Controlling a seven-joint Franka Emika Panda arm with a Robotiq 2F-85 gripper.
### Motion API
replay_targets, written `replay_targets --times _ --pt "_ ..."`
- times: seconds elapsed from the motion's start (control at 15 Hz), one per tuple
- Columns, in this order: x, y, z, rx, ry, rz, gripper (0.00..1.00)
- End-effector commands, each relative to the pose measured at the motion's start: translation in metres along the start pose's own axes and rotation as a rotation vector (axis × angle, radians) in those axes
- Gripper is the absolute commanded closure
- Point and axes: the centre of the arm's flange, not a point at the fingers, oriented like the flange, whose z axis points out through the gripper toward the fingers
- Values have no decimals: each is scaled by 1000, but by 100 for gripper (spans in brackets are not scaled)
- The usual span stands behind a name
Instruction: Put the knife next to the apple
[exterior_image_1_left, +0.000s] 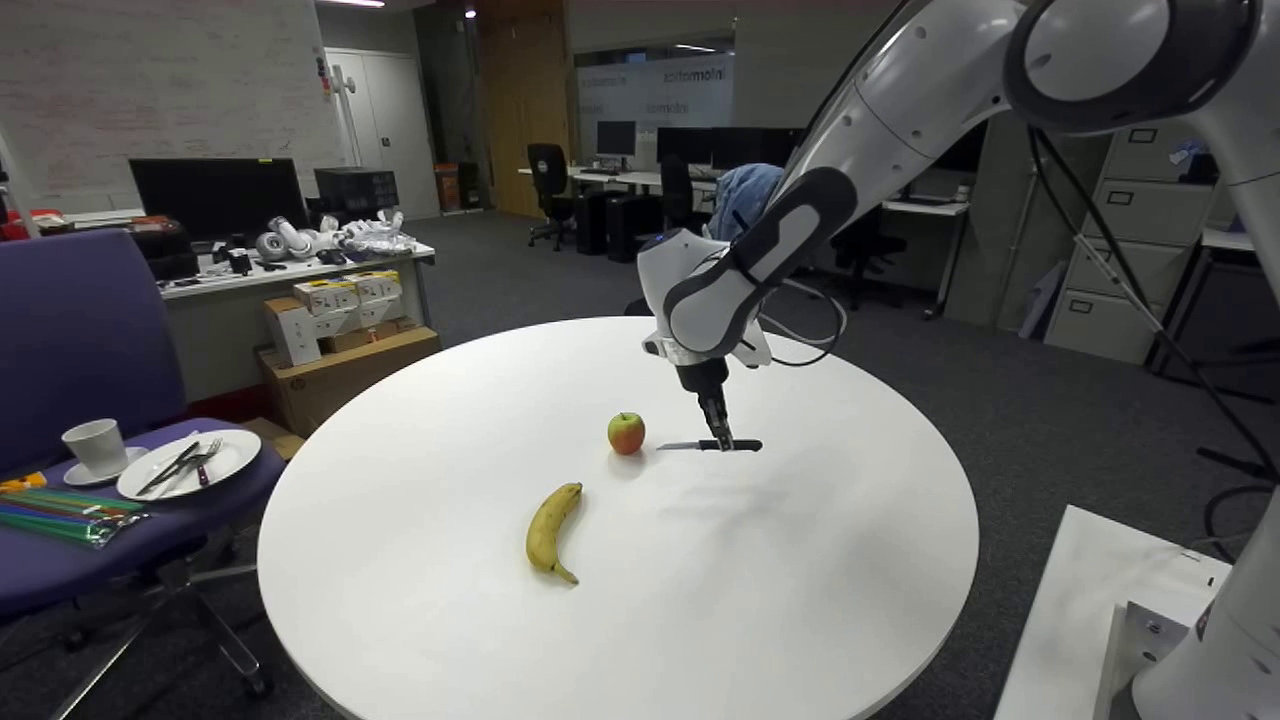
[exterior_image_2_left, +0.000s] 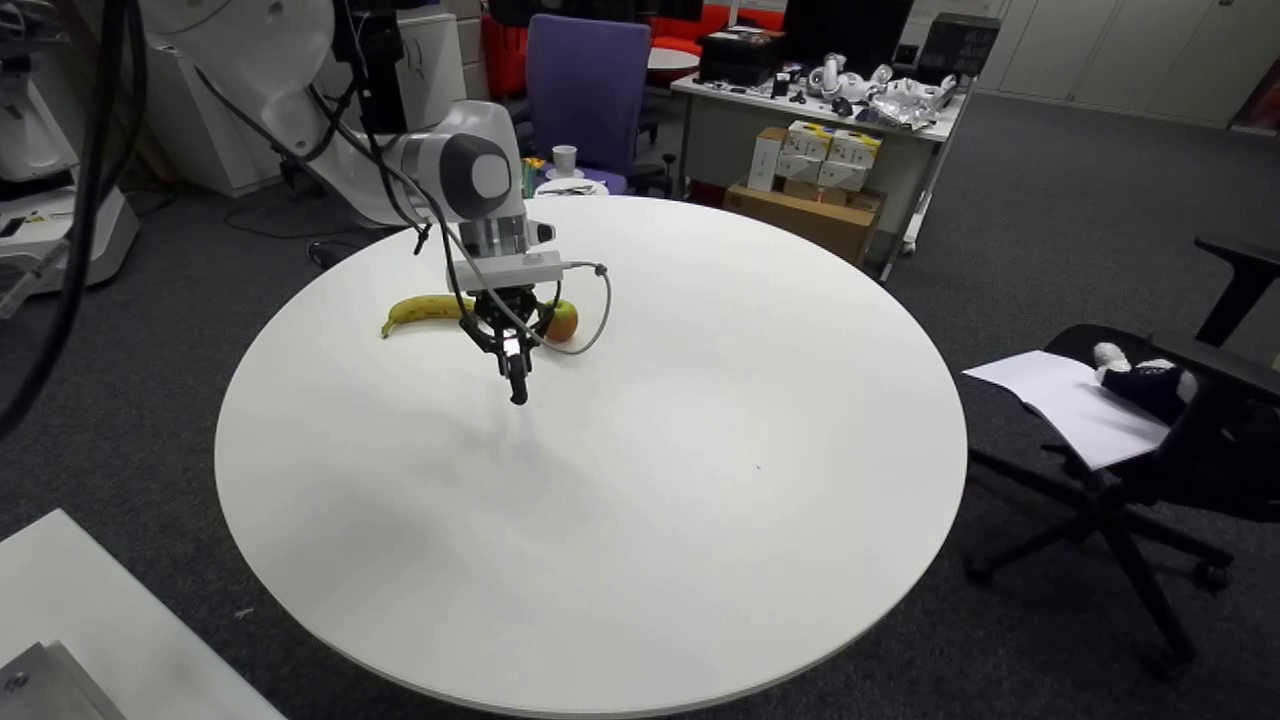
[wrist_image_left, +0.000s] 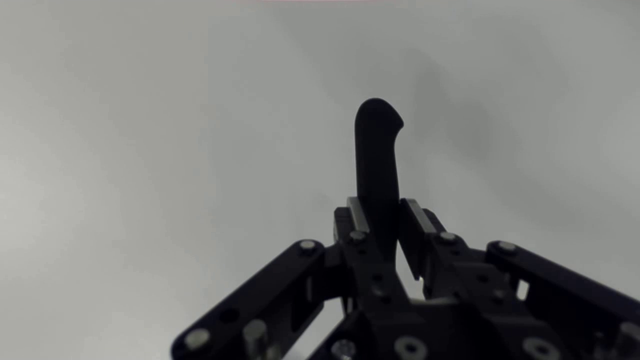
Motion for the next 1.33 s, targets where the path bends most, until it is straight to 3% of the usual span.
replay_targets --times 0.0,0.67,1.07,1.27 --pt "4 0 -18 67 16 34 92" --pt "13 13 -15 90 28 217 92" --pt "10 8 -13 72 -2 221 92" --pt "6 8 -9 25 -44 178 92"
